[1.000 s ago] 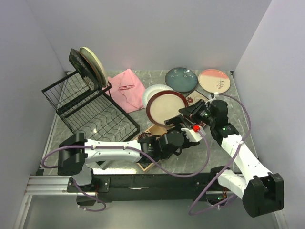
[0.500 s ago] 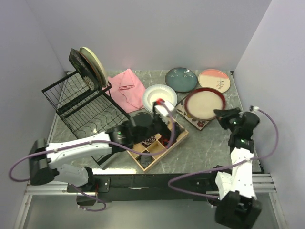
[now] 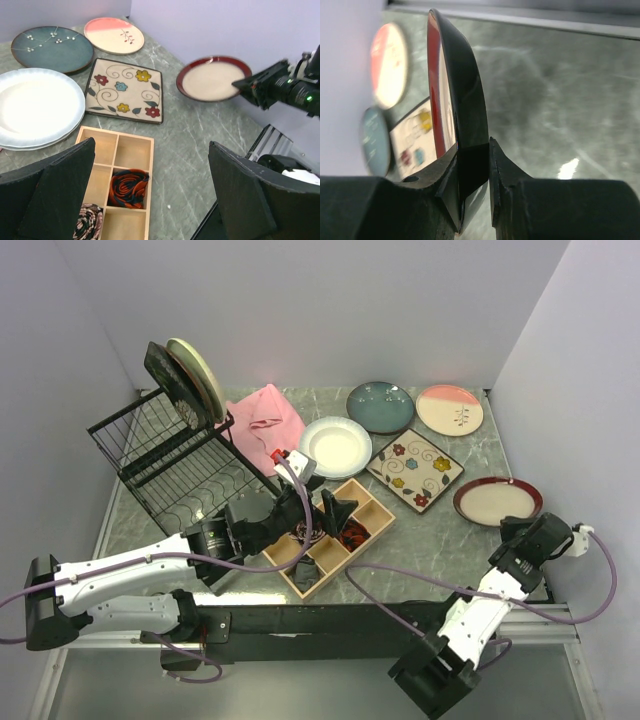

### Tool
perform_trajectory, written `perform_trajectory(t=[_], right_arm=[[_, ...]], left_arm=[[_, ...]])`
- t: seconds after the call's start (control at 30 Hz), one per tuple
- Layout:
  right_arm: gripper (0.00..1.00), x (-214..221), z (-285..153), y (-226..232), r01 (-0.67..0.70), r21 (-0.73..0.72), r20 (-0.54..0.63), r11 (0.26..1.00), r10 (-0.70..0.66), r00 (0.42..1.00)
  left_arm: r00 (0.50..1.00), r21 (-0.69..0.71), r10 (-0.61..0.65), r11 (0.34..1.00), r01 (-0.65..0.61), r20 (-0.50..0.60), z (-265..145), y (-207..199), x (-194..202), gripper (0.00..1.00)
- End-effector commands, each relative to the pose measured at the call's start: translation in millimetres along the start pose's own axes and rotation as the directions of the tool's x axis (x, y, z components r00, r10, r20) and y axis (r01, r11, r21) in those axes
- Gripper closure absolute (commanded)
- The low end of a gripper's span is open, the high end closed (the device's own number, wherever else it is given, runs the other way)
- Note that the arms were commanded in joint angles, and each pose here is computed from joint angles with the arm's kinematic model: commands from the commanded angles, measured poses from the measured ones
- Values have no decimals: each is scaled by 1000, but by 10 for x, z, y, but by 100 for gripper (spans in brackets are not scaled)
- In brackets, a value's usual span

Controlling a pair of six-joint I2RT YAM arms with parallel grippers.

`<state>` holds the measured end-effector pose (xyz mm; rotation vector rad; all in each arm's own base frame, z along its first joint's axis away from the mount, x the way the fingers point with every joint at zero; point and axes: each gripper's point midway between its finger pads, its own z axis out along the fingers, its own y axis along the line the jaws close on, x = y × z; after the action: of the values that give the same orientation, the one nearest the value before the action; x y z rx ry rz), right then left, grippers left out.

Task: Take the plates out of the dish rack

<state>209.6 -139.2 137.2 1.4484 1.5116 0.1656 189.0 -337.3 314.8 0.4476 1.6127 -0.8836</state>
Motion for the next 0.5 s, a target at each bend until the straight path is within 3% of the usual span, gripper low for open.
perform_trajectory(t=[0.0, 0.17, 0.3, 0.47], right_arm=[[100, -433, 112, 155, -3, -63, 183, 998, 14, 983], [100, -420, 294, 230, -15, -170, 201, 985, 50, 978], [100, -278, 548, 59, -82, -123, 130, 989, 98, 987], [84, -229, 711, -75, -90, -44, 85, 995, 93, 992]], left_arm=[[996, 22, -53, 998, 52, 65, -15, -69, -155, 0], [998, 1, -39, 999, 39, 58, 18, -38, -133, 0], [997, -14, -37, 999, 38, 71, 7, -9, -156, 1], [995, -15, -44, 999, 45, 91, -21, 5, -201, 0]])
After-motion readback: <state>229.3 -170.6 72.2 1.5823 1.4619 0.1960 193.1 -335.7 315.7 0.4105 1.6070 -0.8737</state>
